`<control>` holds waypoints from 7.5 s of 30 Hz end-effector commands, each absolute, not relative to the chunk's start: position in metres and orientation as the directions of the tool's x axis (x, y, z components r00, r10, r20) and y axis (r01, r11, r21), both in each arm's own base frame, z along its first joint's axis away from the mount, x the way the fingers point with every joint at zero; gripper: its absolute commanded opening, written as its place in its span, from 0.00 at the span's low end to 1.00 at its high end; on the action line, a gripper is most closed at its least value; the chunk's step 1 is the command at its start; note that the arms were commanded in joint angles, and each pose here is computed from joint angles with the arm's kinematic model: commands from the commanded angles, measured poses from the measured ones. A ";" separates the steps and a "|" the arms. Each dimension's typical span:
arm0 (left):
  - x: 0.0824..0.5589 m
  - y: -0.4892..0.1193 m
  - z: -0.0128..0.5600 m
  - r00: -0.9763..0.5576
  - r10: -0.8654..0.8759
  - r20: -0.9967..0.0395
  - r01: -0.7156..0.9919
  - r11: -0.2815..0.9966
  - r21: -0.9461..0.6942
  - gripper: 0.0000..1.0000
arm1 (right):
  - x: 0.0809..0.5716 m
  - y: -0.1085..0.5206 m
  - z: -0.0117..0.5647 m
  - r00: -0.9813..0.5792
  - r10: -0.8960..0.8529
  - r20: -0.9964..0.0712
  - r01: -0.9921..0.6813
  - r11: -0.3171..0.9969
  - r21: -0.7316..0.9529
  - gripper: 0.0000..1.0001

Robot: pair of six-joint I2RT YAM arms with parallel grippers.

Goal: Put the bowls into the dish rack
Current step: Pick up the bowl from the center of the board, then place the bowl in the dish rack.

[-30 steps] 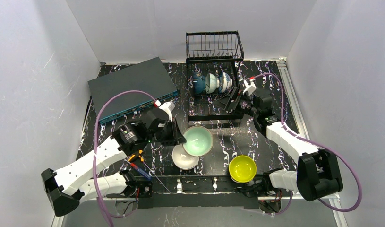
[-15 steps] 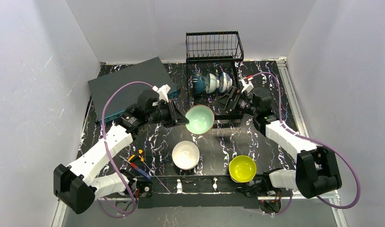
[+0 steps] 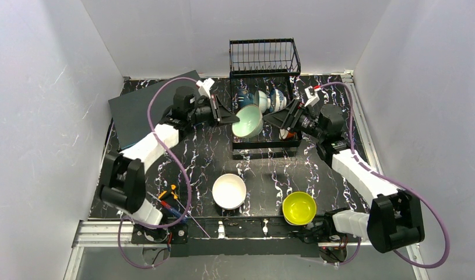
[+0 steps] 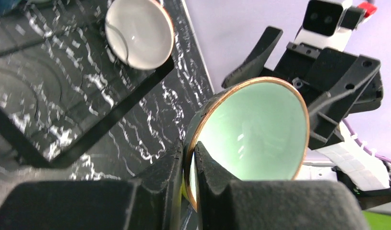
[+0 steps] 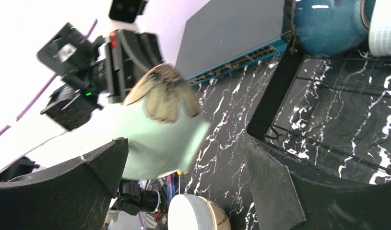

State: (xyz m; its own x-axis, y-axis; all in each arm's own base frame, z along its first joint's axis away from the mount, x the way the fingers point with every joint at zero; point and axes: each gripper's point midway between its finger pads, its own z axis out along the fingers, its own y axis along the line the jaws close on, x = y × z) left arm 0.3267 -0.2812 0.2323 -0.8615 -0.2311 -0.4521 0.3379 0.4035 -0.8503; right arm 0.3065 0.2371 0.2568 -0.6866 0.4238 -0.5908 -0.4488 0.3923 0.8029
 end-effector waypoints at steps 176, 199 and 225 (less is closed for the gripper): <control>0.368 -0.190 0.256 -0.479 -0.230 -0.847 0.503 0.718 -0.480 0.98 | 0.403 0.223 0.156 -0.585 -0.251 -0.771 -0.383 0.924 -0.010 0.01; 0.367 -0.192 0.258 -0.485 -0.230 -0.844 0.514 0.705 -0.488 0.98 | 0.412 0.220 0.105 -0.702 -0.217 -0.678 -0.362 0.929 0.078 0.01; 0.365 -0.194 0.261 -0.485 -0.229 -0.844 0.523 0.697 -0.490 0.98 | 0.417 0.211 0.145 -0.661 -0.225 -0.716 -0.351 0.936 0.029 0.99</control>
State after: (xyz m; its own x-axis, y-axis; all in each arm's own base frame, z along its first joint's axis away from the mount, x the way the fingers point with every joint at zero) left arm 0.3686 -0.1899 0.2337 -0.5310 -0.2275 -0.8163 0.4739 0.7188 -0.5086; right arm 0.4025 0.2055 0.1100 -0.7290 -0.2466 -0.6385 -0.3365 0.9415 0.0206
